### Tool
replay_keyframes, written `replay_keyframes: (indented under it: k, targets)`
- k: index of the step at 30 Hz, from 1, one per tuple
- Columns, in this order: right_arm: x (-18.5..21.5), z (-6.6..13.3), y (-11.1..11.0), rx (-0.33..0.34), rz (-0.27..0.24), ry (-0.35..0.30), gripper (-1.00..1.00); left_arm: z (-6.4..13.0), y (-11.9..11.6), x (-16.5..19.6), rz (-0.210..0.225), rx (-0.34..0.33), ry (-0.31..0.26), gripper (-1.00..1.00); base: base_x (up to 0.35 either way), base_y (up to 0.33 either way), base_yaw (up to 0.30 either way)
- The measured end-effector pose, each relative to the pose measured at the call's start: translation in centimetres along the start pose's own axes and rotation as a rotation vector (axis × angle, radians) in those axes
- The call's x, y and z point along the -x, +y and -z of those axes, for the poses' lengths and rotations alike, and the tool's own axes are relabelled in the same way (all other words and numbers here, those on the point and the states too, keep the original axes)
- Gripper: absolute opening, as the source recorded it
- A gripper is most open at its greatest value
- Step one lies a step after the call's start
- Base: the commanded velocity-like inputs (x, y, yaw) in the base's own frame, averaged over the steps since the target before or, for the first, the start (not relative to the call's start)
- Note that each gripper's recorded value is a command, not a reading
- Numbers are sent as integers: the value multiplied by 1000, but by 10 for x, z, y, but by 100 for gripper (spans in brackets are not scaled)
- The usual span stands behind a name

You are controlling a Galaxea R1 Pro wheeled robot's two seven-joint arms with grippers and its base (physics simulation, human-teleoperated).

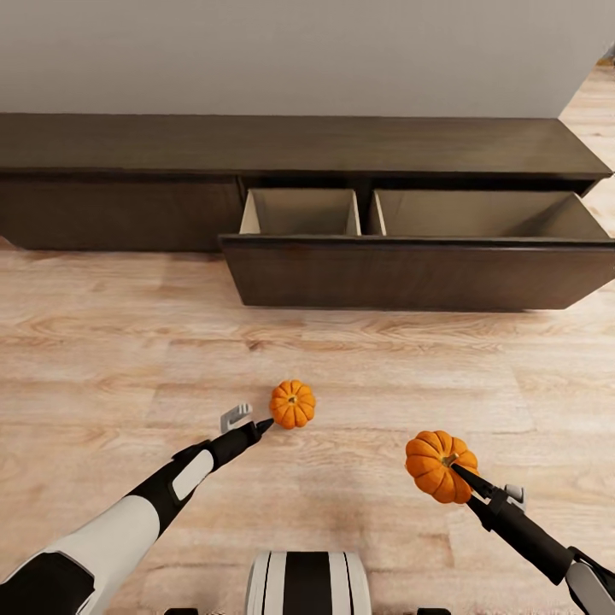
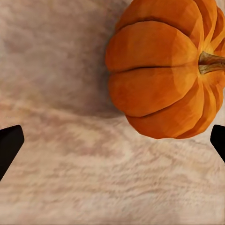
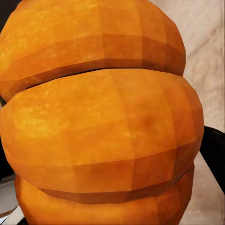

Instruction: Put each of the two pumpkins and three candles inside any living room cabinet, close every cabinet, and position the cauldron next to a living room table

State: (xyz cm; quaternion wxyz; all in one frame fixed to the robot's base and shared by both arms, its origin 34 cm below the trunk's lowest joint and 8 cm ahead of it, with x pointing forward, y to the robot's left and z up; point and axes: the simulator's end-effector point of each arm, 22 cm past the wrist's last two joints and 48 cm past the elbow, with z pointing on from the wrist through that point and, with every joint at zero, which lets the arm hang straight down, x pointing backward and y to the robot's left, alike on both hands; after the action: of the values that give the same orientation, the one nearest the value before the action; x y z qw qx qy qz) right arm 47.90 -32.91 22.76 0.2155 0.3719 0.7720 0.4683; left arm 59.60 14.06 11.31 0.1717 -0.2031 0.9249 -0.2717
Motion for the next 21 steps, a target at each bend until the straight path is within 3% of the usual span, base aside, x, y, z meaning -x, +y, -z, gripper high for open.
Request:
replay_keyframes:
  k: [14, 21]
  targets:
    - [-10, -1, -25, -40, -32, 16, -100, -14, 18, -23, 23, 17, 43, 100, 0, 0, -57]
    - [-11, -2, -24, -37, -33, 17, -100, -14, 18, -24, 22, 18, 44, 100, 8, -7, -1]
